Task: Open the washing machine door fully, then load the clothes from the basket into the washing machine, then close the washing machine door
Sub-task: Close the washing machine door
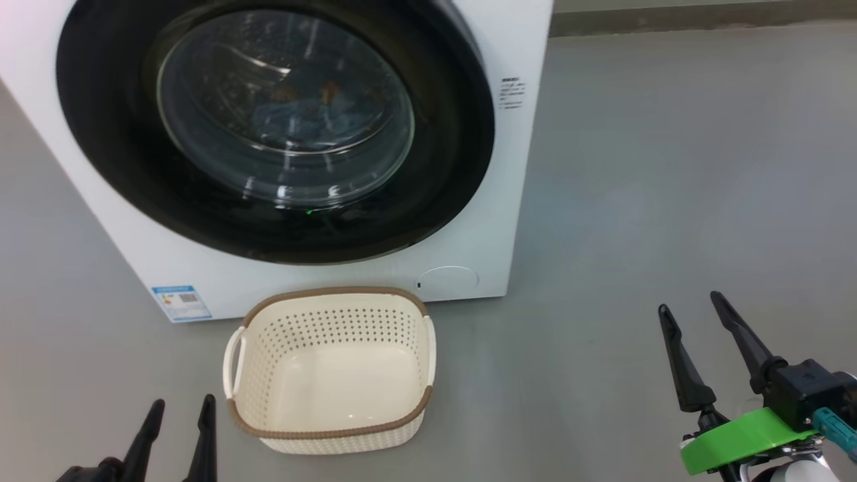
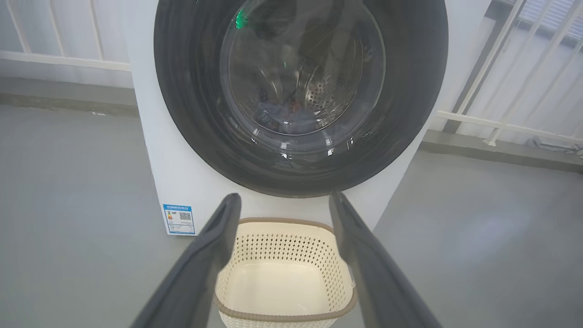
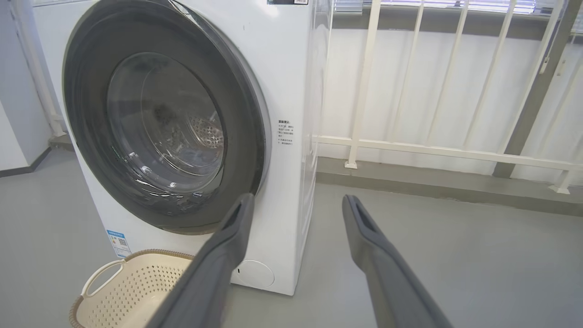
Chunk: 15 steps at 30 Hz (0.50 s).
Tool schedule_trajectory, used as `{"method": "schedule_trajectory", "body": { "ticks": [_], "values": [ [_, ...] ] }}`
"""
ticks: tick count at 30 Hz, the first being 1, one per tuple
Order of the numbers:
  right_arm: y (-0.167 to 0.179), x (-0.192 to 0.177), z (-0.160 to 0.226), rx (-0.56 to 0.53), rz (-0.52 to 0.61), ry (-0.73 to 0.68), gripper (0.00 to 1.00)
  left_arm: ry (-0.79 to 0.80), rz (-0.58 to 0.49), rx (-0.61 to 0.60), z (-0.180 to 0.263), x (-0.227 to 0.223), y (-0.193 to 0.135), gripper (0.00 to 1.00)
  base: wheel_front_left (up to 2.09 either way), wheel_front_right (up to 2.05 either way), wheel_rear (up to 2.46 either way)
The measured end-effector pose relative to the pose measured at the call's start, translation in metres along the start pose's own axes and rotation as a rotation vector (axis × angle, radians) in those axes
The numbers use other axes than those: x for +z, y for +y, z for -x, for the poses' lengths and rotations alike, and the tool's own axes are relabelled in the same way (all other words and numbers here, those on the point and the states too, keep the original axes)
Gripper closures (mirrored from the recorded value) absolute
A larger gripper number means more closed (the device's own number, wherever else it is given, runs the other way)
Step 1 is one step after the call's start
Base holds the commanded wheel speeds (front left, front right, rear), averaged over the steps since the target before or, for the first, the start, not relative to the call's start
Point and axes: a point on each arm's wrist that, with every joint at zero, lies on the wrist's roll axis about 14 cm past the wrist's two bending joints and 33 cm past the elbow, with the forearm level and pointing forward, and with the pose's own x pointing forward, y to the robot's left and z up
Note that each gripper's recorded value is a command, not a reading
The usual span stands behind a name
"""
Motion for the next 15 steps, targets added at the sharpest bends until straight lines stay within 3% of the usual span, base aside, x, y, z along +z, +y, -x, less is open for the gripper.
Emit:
{"method": "schedule_trajectory", "body": {
  "ticks": [15],
  "values": [
    [-0.019,0.002,0.013,-0.068,0.003,0.004,0.0,0.016,-0.039,-0.06,-0.009,-0.001,-0.009,0.0,0.0,0.0,0.0]
  ]
}}
